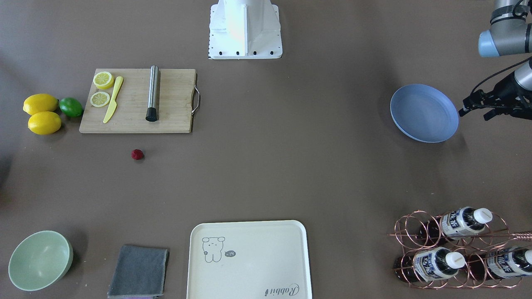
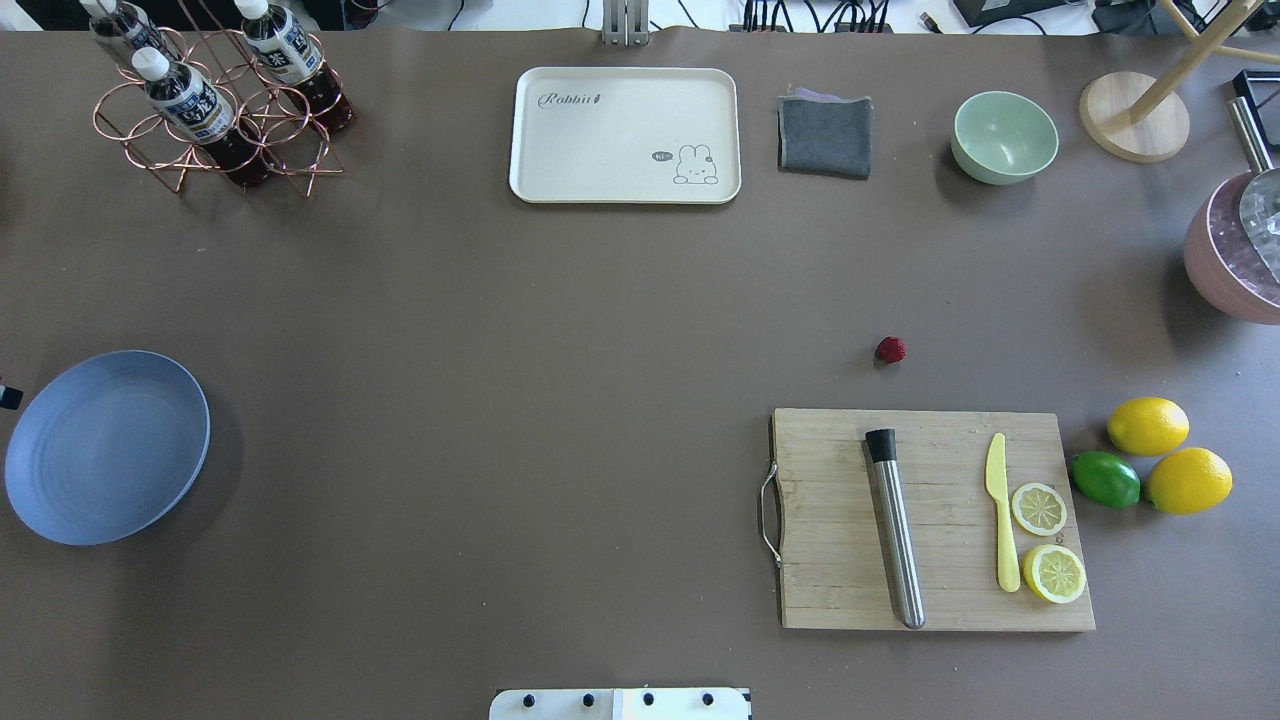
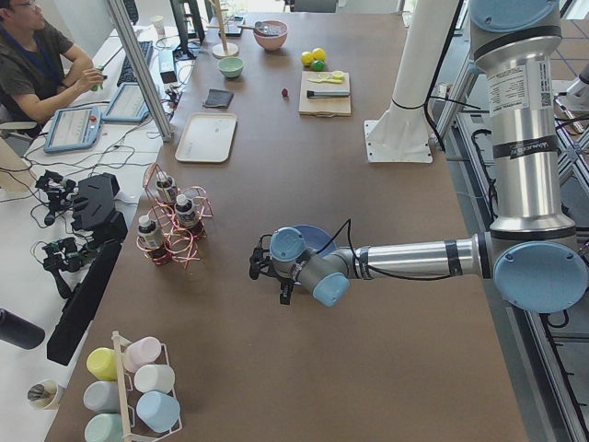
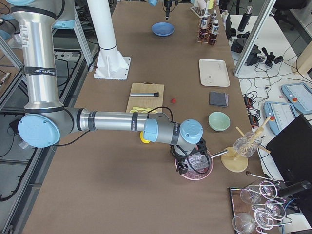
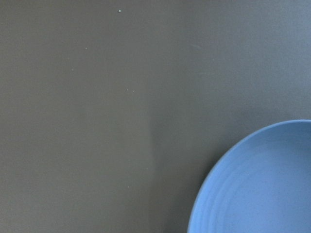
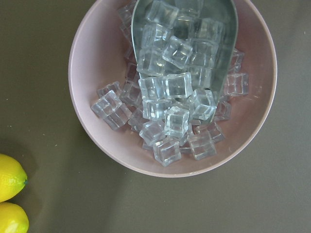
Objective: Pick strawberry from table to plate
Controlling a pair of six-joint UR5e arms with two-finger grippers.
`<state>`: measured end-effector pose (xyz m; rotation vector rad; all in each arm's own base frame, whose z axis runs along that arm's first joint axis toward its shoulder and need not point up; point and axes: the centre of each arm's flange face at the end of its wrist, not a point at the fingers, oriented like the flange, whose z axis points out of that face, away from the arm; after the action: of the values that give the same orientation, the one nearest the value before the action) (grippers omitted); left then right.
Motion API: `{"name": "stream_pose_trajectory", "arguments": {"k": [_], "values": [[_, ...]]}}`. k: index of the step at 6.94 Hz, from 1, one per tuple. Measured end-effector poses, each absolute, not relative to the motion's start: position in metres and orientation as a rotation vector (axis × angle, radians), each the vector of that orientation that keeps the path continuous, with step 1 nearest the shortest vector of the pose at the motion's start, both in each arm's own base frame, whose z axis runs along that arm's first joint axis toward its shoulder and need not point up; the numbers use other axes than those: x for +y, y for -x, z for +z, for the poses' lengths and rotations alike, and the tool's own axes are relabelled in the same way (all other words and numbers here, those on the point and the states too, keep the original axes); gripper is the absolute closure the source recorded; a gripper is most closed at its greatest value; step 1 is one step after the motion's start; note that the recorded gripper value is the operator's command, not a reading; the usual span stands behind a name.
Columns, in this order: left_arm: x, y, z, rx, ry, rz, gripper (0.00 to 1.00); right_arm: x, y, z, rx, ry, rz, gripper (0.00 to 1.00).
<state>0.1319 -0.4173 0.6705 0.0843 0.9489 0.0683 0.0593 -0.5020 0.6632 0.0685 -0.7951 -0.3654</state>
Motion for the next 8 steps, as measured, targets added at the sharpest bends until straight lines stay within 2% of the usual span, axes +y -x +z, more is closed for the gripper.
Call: {"name": "stream_pose_trajectory", "arguments": {"k": [2, 3, 4, 5, 7, 8], "values": [[-0.410, -0.150, 0.680, 0.962, -0.079, 0.074, 0.35, -0.502, -0.058, 0.664, -0.795, -0.067, -0.366, 0.00], [-0.408, -0.155, 0.684, 0.968, -0.080, 0.083, 0.35, -0.502, -0.058, 0.664, -0.796, -0.066, -0.366, 0.00], [-0.407, -0.158, 0.685, 0.970, -0.082, 0.089, 0.39, -0.502, -0.058, 0.664, -0.796, -0.065, -0.366, 0.00], [-0.406, -0.159, 0.685, 0.972, -0.083, 0.091, 0.47, -0.502, -0.058, 0.664, -0.796, -0.065, -0.366, 0.00], [-0.406, -0.159, 0.685, 0.973, -0.083, 0.094, 0.52, -0.502, -0.058, 0.665, -0.796, -0.063, -0.366, 0.00], [-0.406, -0.160, 0.685, 0.973, -0.083, 0.094, 0.67, -0.502, -0.057, 0.665, -0.796, -0.063, -0.367, 0.00]]}}
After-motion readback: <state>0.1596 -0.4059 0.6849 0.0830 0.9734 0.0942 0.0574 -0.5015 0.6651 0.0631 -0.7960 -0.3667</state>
